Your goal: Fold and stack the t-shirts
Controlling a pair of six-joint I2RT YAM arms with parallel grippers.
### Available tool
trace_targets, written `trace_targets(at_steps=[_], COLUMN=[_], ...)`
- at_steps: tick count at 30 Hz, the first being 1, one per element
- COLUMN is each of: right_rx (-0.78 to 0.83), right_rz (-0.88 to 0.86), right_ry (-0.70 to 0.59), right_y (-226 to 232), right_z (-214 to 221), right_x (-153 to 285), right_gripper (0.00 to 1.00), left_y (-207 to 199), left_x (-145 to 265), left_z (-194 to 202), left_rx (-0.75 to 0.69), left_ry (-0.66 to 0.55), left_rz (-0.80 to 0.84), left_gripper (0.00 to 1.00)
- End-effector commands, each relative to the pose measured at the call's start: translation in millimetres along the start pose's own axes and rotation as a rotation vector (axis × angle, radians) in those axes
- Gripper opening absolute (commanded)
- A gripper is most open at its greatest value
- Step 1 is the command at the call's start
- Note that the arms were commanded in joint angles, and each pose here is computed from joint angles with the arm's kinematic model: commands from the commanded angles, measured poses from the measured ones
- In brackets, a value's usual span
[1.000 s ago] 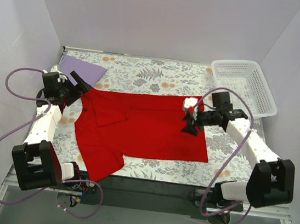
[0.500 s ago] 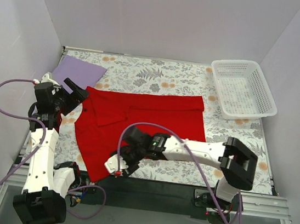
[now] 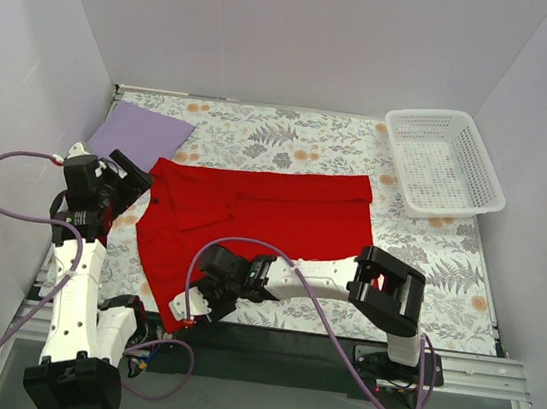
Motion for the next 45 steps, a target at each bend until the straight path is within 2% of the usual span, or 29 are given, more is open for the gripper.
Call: trace_targets(at_steps=[1,4,7,8,10,11,14,17,23,27,33,34,42,45], right_rx=[0.004,-0.002,-0.018,-0.023,-0.040,-0.060,-0.107,-0.159,-0.393,-0.553,-0.747,-0.776,-0.927,-0.974], right_rz=[0.040,0.039,0.027,0.023,0.014,0.005,-0.015,-0.030,-0.056,-0.058,-0.109,-0.119,-0.160,-0.159], right_ry=[-0.020,-0.007,0.002,0.001,-0.001,-0.011,-0.050,-0.104,-0.253,-0.328,-0.403,-0.403,-0.450,-0.458], right_y=[-10,-9,-6,-5,-4,-3,-5,-13,-53,-83,-107,-109,-129,-137], right_z=[-9,-4,1,2,4,3,-2,-9,-13,-1,14,18,39,50], right_x=[-4,-8,-12,-13,-13,-12,-6,5,40,57,68,66,67,68], right_gripper=[0.59,0.55,0.46,0.38,0.29,0.18,0.01,0.01,0.01,0.01,0.01,0.01,0.01,0.01], left_y=[-2,-4,-6,-6,-9,-10,-14,-18,-32,-48,-66,-68,-70,-68], left_x=[11,12,13,13,14,14,11,9,8,8,14,15,10,9], left_z=[-6,-6,-5,-5,-3,0,10,22,35,48,75,86,130,135], left_rx=[-0.018,-0.021,-0.023,-0.020,-0.015,-0.005,0.021,0.066,0.106,0.094,0.059,0.060,-0.006,-0.031], left_ry=[-0.032,-0.033,-0.023,-0.022,-0.009,0.001,0.048,0.100,0.172,0.232,0.334,0.385,0.605,0.633], left_rz=[-0.014,-0.008,-0.004,-0.001,0.012,0.016,0.042,0.069,0.156,0.288,0.468,0.508,0.493,0.461], left_gripper=[0.81,0.81,0.81,0.81,0.81,0.81,0.80,0.79,0.72,0.65,0.62,0.61,0.54,0.53])
Point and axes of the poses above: each gripper's point midway between its finger pads, its own x axis back along the fingers, its own y axis along the line the jaws close on, z = x × y, the point moved 2 cm from there along x, back along the fingers, and after that the axes turned 15 degrees about -x, right-handed, at the moved point
